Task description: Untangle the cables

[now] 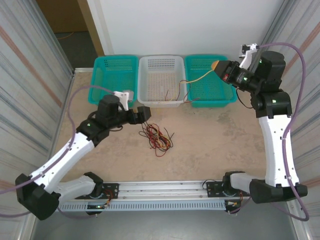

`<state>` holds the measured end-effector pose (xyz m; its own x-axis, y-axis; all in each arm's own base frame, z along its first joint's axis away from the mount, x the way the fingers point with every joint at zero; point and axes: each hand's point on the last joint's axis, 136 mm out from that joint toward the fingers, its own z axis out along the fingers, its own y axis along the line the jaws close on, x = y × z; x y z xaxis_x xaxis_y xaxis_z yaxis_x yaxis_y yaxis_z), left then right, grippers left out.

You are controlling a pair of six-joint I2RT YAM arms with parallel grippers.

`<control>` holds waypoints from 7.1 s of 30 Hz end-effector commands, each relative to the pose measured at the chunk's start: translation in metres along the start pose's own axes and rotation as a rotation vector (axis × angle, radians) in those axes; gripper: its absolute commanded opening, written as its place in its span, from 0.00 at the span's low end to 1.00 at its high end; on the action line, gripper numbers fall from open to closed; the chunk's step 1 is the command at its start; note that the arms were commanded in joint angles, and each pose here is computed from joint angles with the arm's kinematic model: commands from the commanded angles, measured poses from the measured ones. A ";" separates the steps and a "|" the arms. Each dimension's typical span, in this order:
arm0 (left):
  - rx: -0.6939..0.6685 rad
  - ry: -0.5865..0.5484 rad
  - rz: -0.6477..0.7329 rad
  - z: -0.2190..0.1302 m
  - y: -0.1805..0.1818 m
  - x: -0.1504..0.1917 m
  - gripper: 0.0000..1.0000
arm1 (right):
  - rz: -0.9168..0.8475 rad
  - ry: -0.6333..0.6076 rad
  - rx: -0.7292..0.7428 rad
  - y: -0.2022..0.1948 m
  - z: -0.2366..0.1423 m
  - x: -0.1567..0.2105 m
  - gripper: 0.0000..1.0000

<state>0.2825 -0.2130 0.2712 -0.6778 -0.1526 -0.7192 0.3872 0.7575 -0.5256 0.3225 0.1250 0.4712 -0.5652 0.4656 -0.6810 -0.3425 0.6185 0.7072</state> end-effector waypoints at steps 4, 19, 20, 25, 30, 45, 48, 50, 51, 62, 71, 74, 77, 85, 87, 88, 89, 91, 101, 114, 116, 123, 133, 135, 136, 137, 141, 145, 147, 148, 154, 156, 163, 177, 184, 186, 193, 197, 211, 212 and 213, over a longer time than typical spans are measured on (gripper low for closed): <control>0.124 -0.050 0.286 -0.038 -0.038 -0.032 0.99 | -0.073 0.055 -0.010 0.011 0.020 0.010 0.00; 0.223 0.026 0.570 0.036 -0.077 -0.034 0.69 | -0.094 0.152 -0.183 0.060 0.049 0.035 0.00; 0.225 0.019 0.560 0.035 -0.078 -0.035 0.60 | -0.094 0.149 -0.184 0.061 0.048 0.034 0.00; 0.244 -0.009 0.523 0.032 -0.077 -0.030 0.28 | -0.081 0.152 -0.204 0.062 0.053 0.035 0.00; 0.167 -0.024 0.508 0.037 -0.061 -0.029 0.51 | -0.066 0.156 -0.218 0.063 0.055 0.036 0.00; 0.124 0.010 0.462 0.051 -0.038 -0.011 0.15 | -0.059 0.153 -0.229 0.063 0.052 0.038 0.00; 0.151 -0.002 0.448 0.048 -0.042 -0.011 0.01 | -0.057 0.153 -0.223 0.061 0.052 0.038 0.00; 0.155 -0.014 0.435 0.046 -0.041 -0.011 0.00 | -0.054 0.153 -0.227 0.061 0.053 0.038 0.00; 0.157 -0.019 0.424 0.045 -0.040 -0.011 0.00 | -0.055 0.149 -0.230 0.062 0.052 0.038 0.00; 0.220 -0.007 0.375 0.047 -0.037 -0.004 0.37 | -0.041 0.142 -0.234 0.061 0.053 0.036 0.01; 0.331 0.070 0.323 0.059 -0.050 0.009 0.57 | -0.021 0.141 -0.255 0.063 0.053 0.035 0.01; 0.334 0.096 0.307 0.063 -0.048 0.013 0.36 | -0.018 0.138 -0.251 0.061 0.054 0.035 0.02; 0.304 0.093 0.300 0.064 -0.044 0.012 0.10 | -0.009 0.135 -0.236 0.056 0.056 0.035 0.02; -0.150 0.078 0.222 0.064 0.035 -0.024 0.00 | 0.053 0.109 0.068 -0.027 0.062 0.036 0.49; -0.229 0.096 0.144 0.060 0.059 -0.040 0.00 | 0.094 0.139 0.190 -0.064 0.064 0.047 0.50; -0.256 0.093 0.101 0.058 0.072 -0.049 0.00 | 0.109 0.161 0.228 -0.079 0.065 0.056 0.49; -0.286 0.082 0.065 0.056 0.086 -0.059 0.00 | 0.118 0.176 0.254 -0.089 0.065 0.064 0.49; -0.351 0.071 -0.006 0.052 0.115 -0.076 0.00 | 0.125 0.199 0.275 -0.099 0.065 0.077 0.48; -0.412 0.026 -0.086 0.078 0.192 -0.138 0.00 | 0.142 0.277 0.328 -0.119 0.063 0.113 0.44; -0.498 0.032 -0.137 0.117 0.251 -0.146 0.68 | 0.140 0.353 0.409 -0.131 0.056 0.138 0.43; -0.500 0.019 -0.136 0.109 0.246 -0.146 0.70 | 0.141 0.355 0.416 -0.134 0.055 0.141 0.43; -0.521 -0.023 -0.113 0.067 0.221 -0.142 0.68 | 0.175 0.360 0.432 -0.140 0.052 0.157 0.43; -0.607 0.078 -0.102 0.005 0.183 -0.026 0.68 | 0.170 0.367 0.427 -0.144 0.052 0.173 0.43; -0.577 0.114 -0.142 0.002 0.182 -0.001 0.68 | 0.171 0.374 0.427 -0.147 0.053 0.177 0.44; -0.571 0.130 -0.165 0.002 0.183 0.007 0.68 | 0.169 0.379 0.425 -0.148 0.054 0.178 0.44; -0.559 0.150 -0.196 0.003 0.185 0.016 0.68 | 0.168 0.388 0.426 -0.149 0.055 0.180 0.44; -0.533 0.158 -0.345 0.008 0.200 0.028 0.64 | 0.157 0.418 0.423 -0.152 0.057 0.185 0.43; -0.450 0.086 -0.455 0.019 0.206 0.012 0.63 | 0.146 0.427 0.428 -0.155 0.057 0.187 0.43; -0.425 0.059 -0.487 0.024 0.207 0.004 0.62 | 0.148 0.430 0.428 -0.157 0.058 0.187 0.43; -0.423 0.051 -0.499 0.026 0.208 0.001 0.62 | 0.148 0.431 0.425 -0.156 0.059 0.187 0.43; -0.415 0.004 -0.608 0.036 0.223 0.002 0.56 | 0.159 0.418 0.419 -0.159 0.058 0.181 0.43; -0.400 -0.009 -0.645 0.039 0.228 0.003 0.49 | 0.165 0.417 0.421 -0.161 0.057 0.182 0.43; -0.302 -0.069 -0.707 0.047 0.228 -0.012 0.17 | 0.196 0.429 0.433 -0.172 0.058 0.186 0.42; -0.109 -0.197 -0.719 0.003 0.162 -0.074 0.00 | 0.196 0.390 0.446 -0.177 0.065 0.168 0.42; -0.011 -0.411 -0.713 -0.014 0.168 -0.143 0.00 | 0.213 0.382 0.437 -0.184 0.078 0.160 0.41; 0.021 -0.456 -0.736 -0.014 0.178 -0.155 0.00 | 0.216 0.381 0.446 -0.187 0.079 0.160 0.41; -0.075 -0.514 -0.769 0.000 0.224 -0.155 0.00 | 0.295 0.345 0.516 -0.227 0.081 0.153 0.45; -0.129 -0.462 -0.797 0.022 0.249 -0.142 0.09 | 0.401 0.343 0.465 -0.248 0.095 0.160 0.50; -0.151 -0.310 -0.666 0.037 0.224 -0.115 0.81 | -0.072 0.497 0.615 -0.220 0.166 0.156 0.44; -0.163 -0.309 -0.654 0.034 0.221 -0.115 0.80 | -0.082 0.494 0.614 -0.222 0.174 0.156 0.44; -0.171 -0.306 -0.638 0.031 0.216 -0.116 0.79 | -0.089 0.498 0.608 -0.223 0.184 0.157 0.44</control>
<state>0.4715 -0.0486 0.1917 -0.5260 -0.7930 -0.3074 -0.2233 0.4775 -0.8498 0.4421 0.1856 0.2046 -0.8451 0.2148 -0.4895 -0.0298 0.8954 0.4443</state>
